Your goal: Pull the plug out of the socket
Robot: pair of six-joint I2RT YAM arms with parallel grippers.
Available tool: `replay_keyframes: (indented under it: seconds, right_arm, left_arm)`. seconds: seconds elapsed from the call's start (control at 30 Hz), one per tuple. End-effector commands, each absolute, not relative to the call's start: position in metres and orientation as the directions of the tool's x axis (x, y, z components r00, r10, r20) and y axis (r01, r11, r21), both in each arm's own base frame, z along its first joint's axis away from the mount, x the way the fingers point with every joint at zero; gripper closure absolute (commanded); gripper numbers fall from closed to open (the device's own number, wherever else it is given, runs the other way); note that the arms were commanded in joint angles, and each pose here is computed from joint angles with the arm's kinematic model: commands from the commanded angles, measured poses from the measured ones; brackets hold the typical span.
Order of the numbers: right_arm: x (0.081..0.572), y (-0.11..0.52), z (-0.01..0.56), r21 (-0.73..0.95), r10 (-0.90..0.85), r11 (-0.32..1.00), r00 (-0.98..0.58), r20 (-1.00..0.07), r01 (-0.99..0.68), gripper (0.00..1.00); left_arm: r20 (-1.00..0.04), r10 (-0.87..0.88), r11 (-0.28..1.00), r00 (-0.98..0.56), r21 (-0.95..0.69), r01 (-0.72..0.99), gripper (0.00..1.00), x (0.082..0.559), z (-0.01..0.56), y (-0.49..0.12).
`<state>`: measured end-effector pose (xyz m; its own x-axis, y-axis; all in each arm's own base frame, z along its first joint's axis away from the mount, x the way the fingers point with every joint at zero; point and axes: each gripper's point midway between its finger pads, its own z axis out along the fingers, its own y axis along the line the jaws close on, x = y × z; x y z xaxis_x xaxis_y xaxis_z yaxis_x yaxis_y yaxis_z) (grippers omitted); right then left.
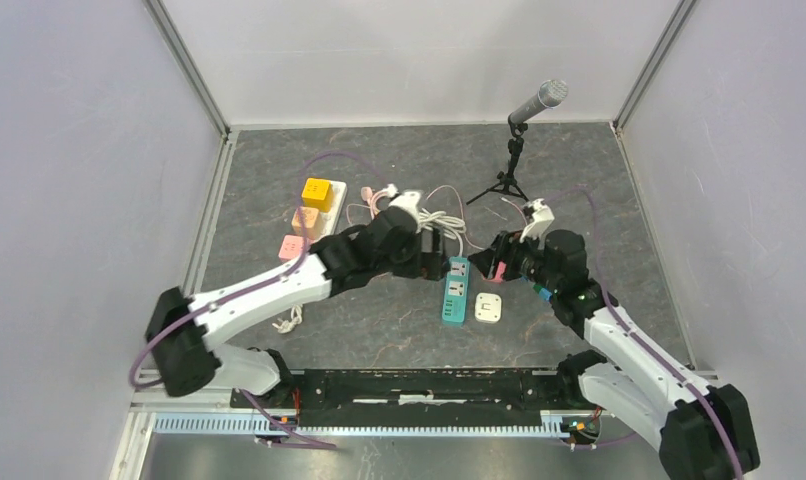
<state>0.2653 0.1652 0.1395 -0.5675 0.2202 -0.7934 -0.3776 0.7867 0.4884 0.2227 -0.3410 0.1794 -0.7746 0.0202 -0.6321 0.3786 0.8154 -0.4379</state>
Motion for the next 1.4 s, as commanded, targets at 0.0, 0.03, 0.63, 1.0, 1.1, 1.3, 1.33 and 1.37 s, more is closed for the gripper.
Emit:
replay_keyframes:
  seconds: [0.0,0.03,0.63,1.0,1.1,1.3,1.33,1.37]
  right_arm:
    - [0.251,0.205,0.16,0.496,0.222,0.705,-0.507,-0.833,-0.507,0.24]
    - [0.25,0.214,0.161,0.496,0.217,0.694,-0.506,-0.835,-0.521,0.25]
    - [0.32,0.359,0.166,0.043,-0.181,0.776,-0.287,-0.941,-0.63,0.27]
    - [0.35,0.395,0.124,-0.055,-0.309,0.752,-0.279,-0.909,-0.656,0.34]
    - [0.354,0.401,0.118,-0.06,-0.322,0.745,-0.278,-0.905,-0.665,0.42]
    - [0.35,0.397,0.096,-0.08,-0.382,0.73,-0.309,-0.871,-0.678,0.58]
    - [0.347,0.394,0.094,-0.077,-0.386,0.728,-0.315,-0.867,-0.681,0.62]
    - [0.342,0.389,0.089,-0.069,-0.388,0.727,-0.327,-0.862,-0.683,0.67]
  left_arm:
    - [-0.695,-0.045,0.925,-0.718,-0.3,0.232,0.0,0.219,0.167,-0.259]
    - [-0.702,-0.072,0.934,-0.708,-0.297,0.2,0.0,0.217,0.166,-0.246]
    - [-0.756,-0.414,0.864,-0.507,-0.502,0.043,0.0,0.177,0.194,-0.134]
    - [-0.75,-0.433,0.868,-0.501,-0.496,-0.008,0.0,0.171,0.199,-0.117]
    - [-0.751,-0.433,0.873,-0.498,-0.488,-0.023,0.0,0.173,0.196,-0.116]
    - [-0.753,-0.447,0.877,-0.484,-0.474,-0.073,0.0,0.183,0.185,-0.119]
    - [-0.75,-0.458,0.875,-0.477,-0.476,-0.092,0.0,0.187,0.181,-0.121]
    - [-0.748,-0.455,0.878,-0.483,-0.467,-0.105,0.0,0.19,0.174,-0.124]
